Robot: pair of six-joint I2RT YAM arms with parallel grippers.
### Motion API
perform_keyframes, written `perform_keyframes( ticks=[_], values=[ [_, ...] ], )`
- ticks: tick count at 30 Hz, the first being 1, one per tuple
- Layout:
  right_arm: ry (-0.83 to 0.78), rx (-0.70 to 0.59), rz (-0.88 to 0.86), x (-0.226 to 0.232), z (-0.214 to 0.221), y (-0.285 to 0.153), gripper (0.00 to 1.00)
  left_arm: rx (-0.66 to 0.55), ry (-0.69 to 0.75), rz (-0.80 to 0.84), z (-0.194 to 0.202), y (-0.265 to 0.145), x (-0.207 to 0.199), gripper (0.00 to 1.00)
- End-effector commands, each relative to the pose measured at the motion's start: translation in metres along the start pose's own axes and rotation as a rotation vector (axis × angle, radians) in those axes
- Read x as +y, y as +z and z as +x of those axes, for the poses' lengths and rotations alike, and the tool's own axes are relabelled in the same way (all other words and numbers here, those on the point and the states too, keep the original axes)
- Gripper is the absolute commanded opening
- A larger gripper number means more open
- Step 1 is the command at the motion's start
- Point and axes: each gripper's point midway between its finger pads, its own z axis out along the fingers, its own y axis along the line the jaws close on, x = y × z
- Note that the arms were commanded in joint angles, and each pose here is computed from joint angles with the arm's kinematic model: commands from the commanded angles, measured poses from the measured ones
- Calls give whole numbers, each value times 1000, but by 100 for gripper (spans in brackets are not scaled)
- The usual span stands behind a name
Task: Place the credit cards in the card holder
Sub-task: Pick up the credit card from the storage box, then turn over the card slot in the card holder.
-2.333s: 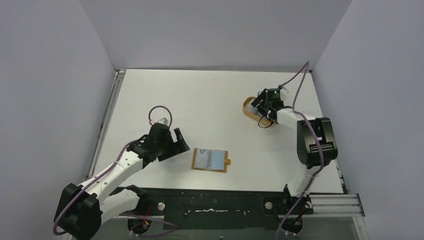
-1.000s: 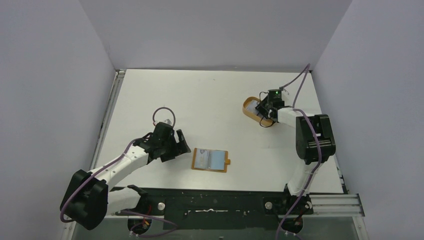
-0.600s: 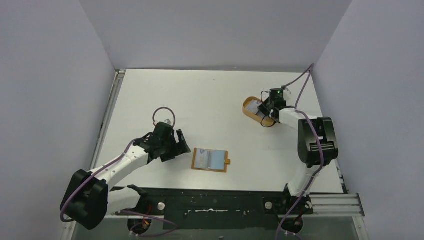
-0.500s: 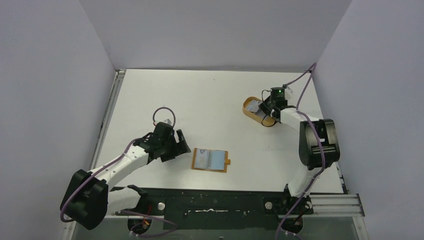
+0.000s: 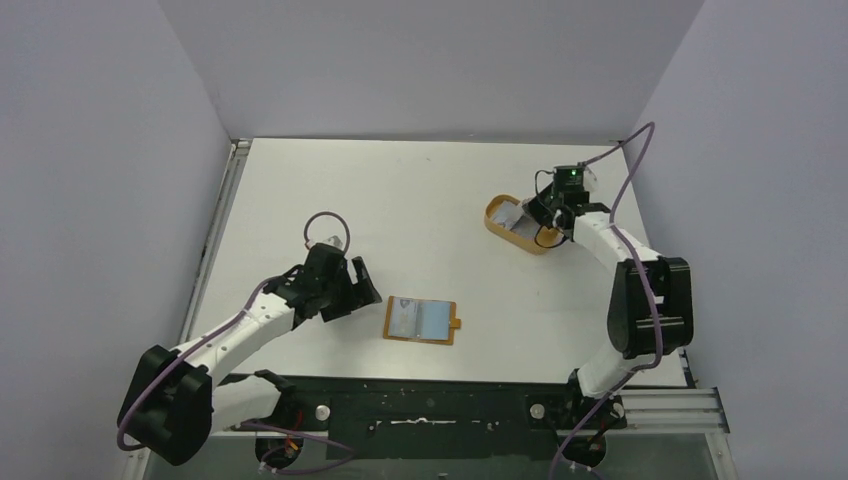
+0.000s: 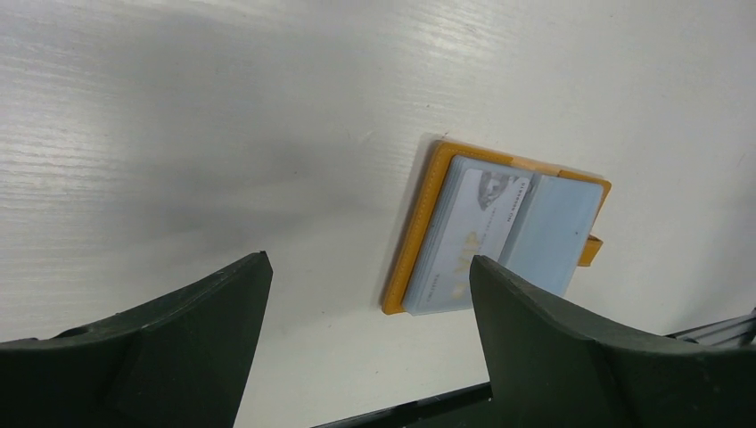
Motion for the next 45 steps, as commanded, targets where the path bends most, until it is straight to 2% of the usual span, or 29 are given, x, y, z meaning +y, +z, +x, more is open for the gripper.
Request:
perform_keyframes(
  ticks=[1, 6, 11, 12, 16, 18, 20, 23, 25, 30, 34, 36, 41, 45],
  values=[
    [88, 21, -206, 67, -34, -65, 0, -101, 7, 79, -30, -17, -27, 80],
    [115, 162, -450, 110, -19, -133, 0, -128, 9, 101, -36, -28, -32, 81],
    [73, 241, -641, 132, -8, -207, 0, -149, 17, 101, -37, -36, -29, 93],
    [56, 260, -666, 134, -3, -219, 0, -146, 8, 99, -35, -37, -28, 97],
    [-49, 289, -720, 139, 22, -256, 0, -151, -60, 71, -32, -34, -17, 97],
    [-175, 286, -651, 126, 41, -264, 0, -145, -53, 102, -29, -34, -20, 97],
    [-354, 239, -537, 106, 63, -260, 0, -140, -26, 146, -24, -35, -24, 97],
    [-576, 289, -489, 83, 118, -259, 0, -124, 30, 142, -11, -32, -24, 93],
    [-633, 281, -439, 63, 141, -251, 0, -95, 80, 109, 1, -28, -24, 90],
    [-582, 264, -381, 26, 166, -224, 0, -42, 160, 19, 25, -16, -26, 89],
    [-570, 253, -345, 6, 175, -208, 0, -21, 158, 38, 33, -6, -33, 84],
    [-579, 244, -331, 0, 175, -204, 0, -19, 185, 52, 33, -5, -40, 81],
    [-588, 198, -296, -7, 167, -201, 0, -59, 308, 46, 24, -16, -66, 80],
    [-632, 239, -291, -8, 173, -200, 0, -72, 387, 80, 24, -21, -90, 81]
  ],
)
